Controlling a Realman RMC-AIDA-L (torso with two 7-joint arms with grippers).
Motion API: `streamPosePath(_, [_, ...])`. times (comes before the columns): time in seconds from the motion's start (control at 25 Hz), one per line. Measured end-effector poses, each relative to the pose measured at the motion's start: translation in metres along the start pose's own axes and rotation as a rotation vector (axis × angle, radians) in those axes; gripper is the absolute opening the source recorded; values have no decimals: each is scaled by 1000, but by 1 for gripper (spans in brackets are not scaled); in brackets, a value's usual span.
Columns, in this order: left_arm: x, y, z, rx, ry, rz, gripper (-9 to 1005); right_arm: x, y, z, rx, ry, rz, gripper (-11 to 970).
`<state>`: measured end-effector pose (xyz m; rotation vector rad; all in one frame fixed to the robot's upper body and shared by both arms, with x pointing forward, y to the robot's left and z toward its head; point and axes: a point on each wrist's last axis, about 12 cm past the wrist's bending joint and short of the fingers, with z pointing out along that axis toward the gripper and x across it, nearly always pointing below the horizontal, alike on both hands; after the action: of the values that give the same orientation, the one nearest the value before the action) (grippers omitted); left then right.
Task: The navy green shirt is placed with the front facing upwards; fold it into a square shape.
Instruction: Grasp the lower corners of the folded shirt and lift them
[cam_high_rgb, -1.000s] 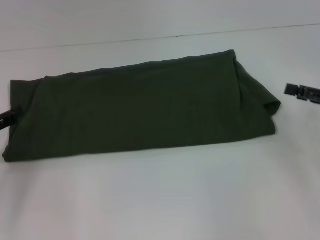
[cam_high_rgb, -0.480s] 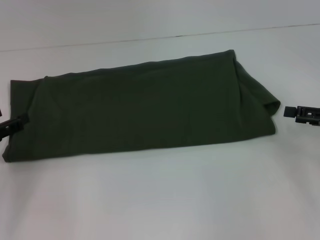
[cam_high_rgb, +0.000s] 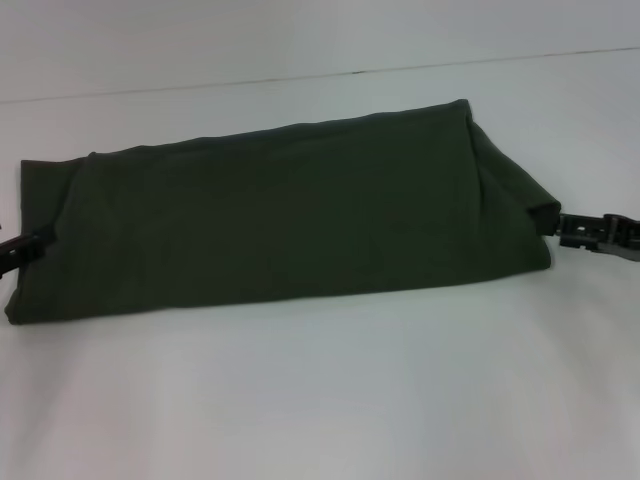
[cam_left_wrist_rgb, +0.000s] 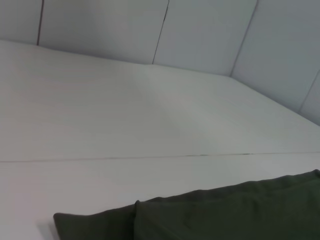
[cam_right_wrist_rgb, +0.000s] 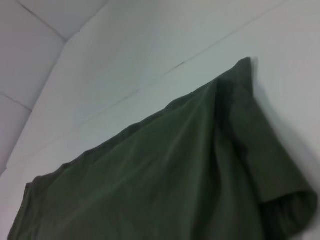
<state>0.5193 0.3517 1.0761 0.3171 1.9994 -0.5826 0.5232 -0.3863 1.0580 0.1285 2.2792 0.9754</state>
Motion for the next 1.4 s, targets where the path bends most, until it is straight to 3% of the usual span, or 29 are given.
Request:
streamPosePath(1.28, [-7, 4, 3, -22, -4, 21, 911, 5, 8, 30, 27, 55, 16, 770])
streamPosePath(1.4, [-7, 4, 3, -22, -4, 20, 911, 5, 6, 27, 32, 50, 26, 700])
